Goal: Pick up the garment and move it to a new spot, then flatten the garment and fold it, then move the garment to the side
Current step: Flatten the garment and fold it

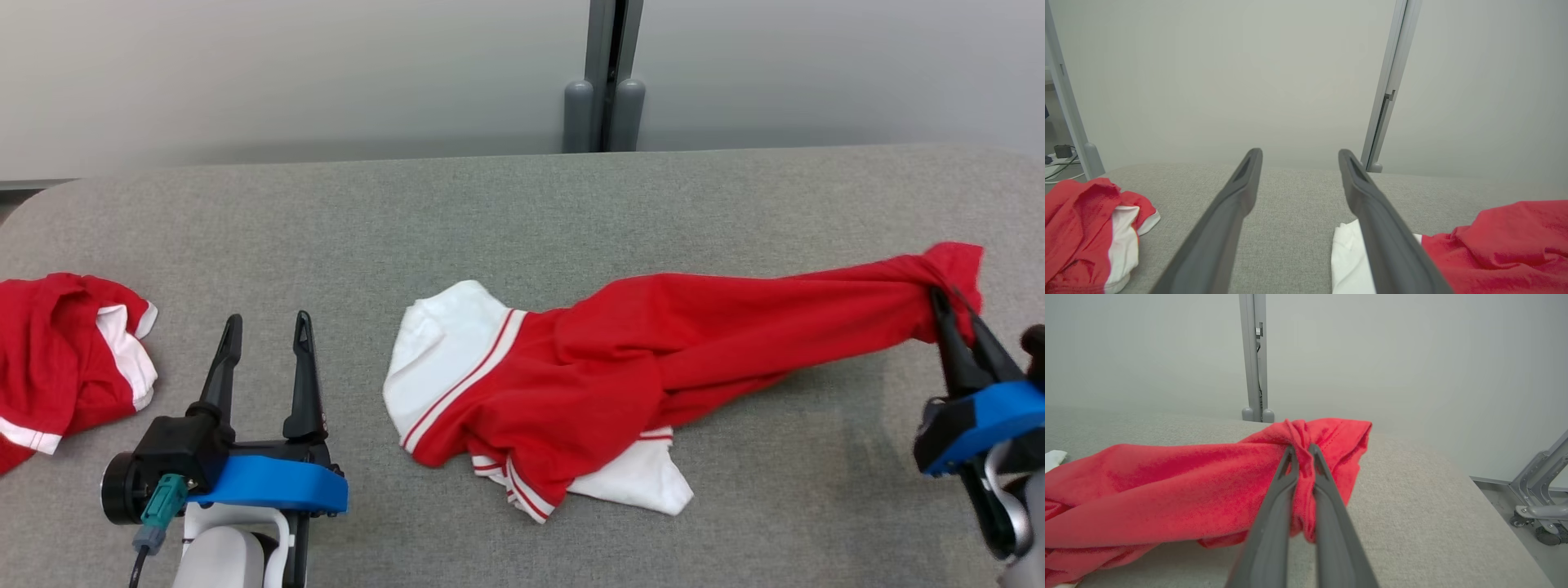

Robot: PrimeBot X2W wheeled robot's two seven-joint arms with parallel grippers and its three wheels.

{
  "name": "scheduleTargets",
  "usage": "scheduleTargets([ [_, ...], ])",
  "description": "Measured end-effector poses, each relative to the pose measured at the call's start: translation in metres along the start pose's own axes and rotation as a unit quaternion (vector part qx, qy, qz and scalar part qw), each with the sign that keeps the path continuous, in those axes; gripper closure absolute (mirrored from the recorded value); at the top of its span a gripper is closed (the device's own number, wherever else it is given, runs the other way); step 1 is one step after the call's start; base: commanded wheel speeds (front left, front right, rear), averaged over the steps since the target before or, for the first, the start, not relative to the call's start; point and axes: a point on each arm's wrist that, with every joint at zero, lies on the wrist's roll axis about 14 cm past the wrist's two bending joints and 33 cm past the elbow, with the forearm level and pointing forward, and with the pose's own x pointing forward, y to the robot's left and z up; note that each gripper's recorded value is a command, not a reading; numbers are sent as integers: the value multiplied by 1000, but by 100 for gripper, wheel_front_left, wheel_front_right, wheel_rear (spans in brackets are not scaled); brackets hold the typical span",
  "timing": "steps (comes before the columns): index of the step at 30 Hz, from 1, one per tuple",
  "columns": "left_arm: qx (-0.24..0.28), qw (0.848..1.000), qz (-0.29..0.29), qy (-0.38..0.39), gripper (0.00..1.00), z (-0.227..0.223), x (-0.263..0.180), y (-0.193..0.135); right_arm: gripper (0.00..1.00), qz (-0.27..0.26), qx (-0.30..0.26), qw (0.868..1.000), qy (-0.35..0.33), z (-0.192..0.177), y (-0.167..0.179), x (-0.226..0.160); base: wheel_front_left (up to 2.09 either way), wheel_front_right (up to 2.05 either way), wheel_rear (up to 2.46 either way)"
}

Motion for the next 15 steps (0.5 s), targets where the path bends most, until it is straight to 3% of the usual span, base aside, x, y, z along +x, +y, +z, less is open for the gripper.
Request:
scheduleTargets([
  [4, -1, 1000, -6, 0, 0, 0, 1, -3, 100, -51, -6, 999, 15, -2, -31, -28, 0, 0, 0],
  [7, 0, 1000, -8, 0, 0, 0, 1, -4, 100, -66, 4, 997, 37, -14, -30, -43, 0, 0, 0],
  [8, 0, 1000, -8, 1, 0, -1, 1, -4, 81, -66, 8, 997, 44, -17, -26, -46, 0, 0, 0],
  [9, 0, 1000, -8, 2, 0, -1, 1, -4, 0, -67, 13, 997, 45, -19, -23, -48, 0, 0, 0],
  [15, 3, 1000, -10, 3, 0, -2, 1, -4, 0, -60, 7, 998, 12, -2, -9, -43, 0, 0, 0],
])
